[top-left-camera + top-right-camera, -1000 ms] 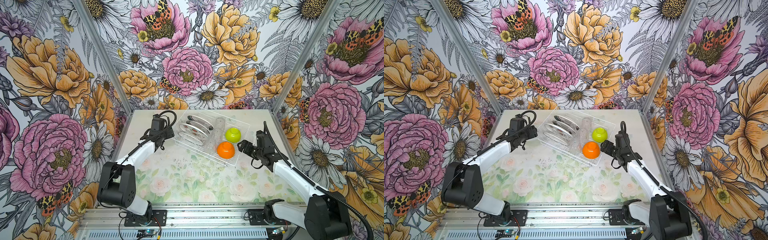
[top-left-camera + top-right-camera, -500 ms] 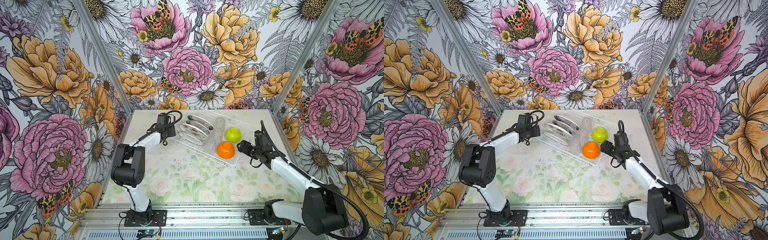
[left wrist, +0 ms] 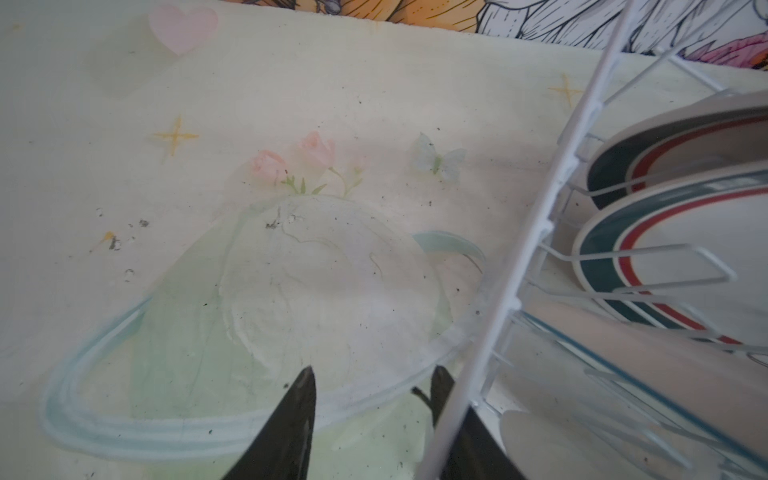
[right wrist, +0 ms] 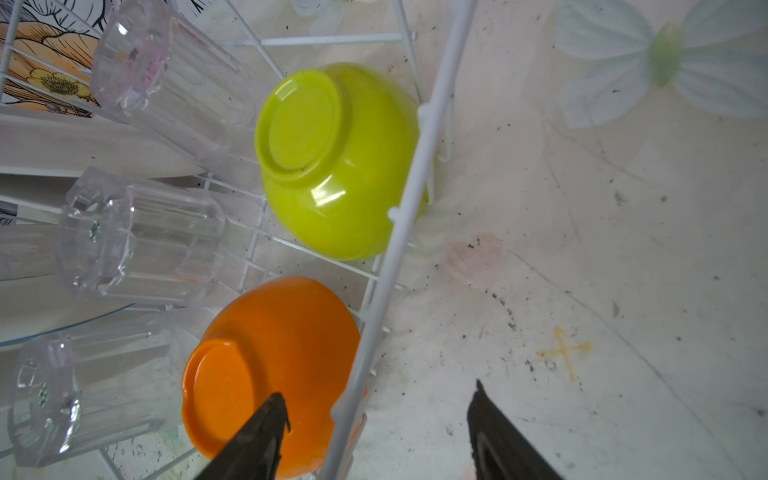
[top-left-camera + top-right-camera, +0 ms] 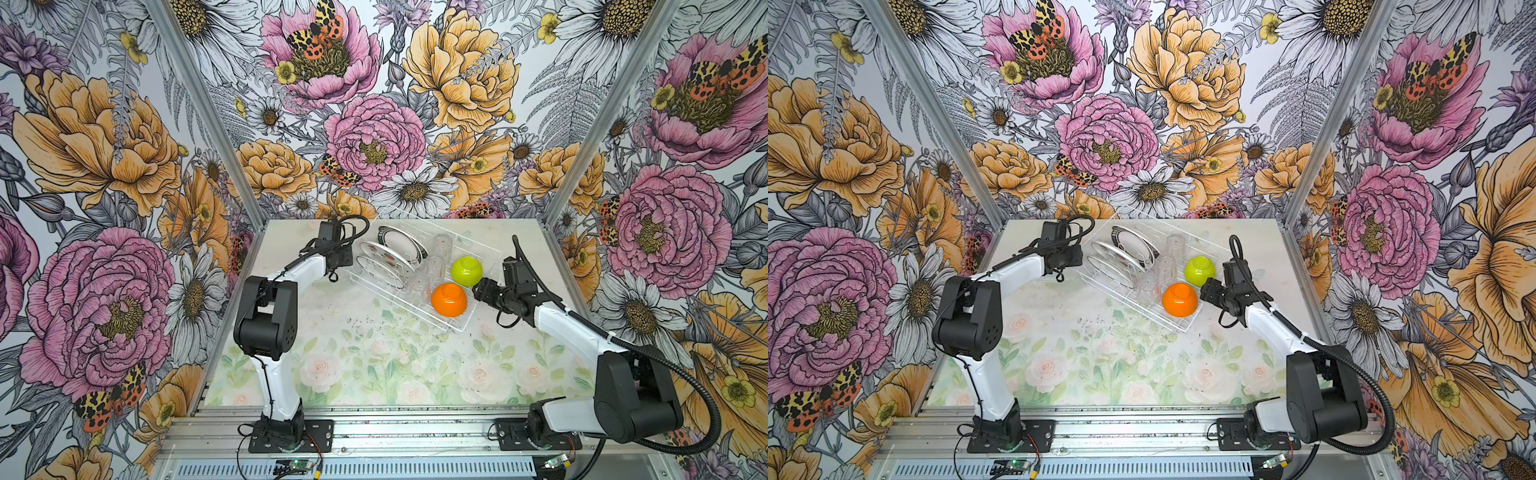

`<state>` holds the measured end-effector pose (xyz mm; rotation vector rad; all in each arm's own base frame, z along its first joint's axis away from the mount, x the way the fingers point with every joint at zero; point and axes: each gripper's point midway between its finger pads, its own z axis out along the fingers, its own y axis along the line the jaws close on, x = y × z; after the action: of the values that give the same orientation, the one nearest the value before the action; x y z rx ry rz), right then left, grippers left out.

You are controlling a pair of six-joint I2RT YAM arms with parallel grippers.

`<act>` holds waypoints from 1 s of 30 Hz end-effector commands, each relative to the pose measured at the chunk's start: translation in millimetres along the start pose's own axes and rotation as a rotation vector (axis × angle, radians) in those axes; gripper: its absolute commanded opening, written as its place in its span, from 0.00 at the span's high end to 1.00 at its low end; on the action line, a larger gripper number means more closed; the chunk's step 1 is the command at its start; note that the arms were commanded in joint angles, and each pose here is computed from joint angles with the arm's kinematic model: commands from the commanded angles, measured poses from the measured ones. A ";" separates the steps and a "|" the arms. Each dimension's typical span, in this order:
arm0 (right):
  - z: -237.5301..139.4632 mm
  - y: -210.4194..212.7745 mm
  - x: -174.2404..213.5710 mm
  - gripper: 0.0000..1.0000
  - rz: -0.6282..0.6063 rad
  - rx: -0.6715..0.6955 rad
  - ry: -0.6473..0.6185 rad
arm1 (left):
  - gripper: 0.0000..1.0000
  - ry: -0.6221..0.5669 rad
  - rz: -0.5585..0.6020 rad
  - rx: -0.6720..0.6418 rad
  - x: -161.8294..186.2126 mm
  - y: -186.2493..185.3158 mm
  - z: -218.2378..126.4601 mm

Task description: Unload the mixed dishes from the dish rack

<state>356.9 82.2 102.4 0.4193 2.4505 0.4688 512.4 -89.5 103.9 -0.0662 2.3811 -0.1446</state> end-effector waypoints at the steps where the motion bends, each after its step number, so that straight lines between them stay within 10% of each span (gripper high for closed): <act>1: -0.4 8.1 -18.2 0.34 -0.036 0.005 -0.047 | 0.61 -0.015 -0.010 0.025 -3.3 -1.7 4.2; 16: 24.3 10.5 -30.0 0.66 -0.105 0.029 -0.013 | 0.73 0.028 -0.082 -0.012 51.1 8.5 -41.0; 30: 35.6 11.9 -35.4 0.67 -0.167 0.020 0.008 | 0.72 0.066 -0.119 0.031 137.2 -10.1 -110.5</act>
<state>400.1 81.8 94.9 0.2713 2.4834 0.3657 371.1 -102.5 112.0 -0.1654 2.3508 -0.2528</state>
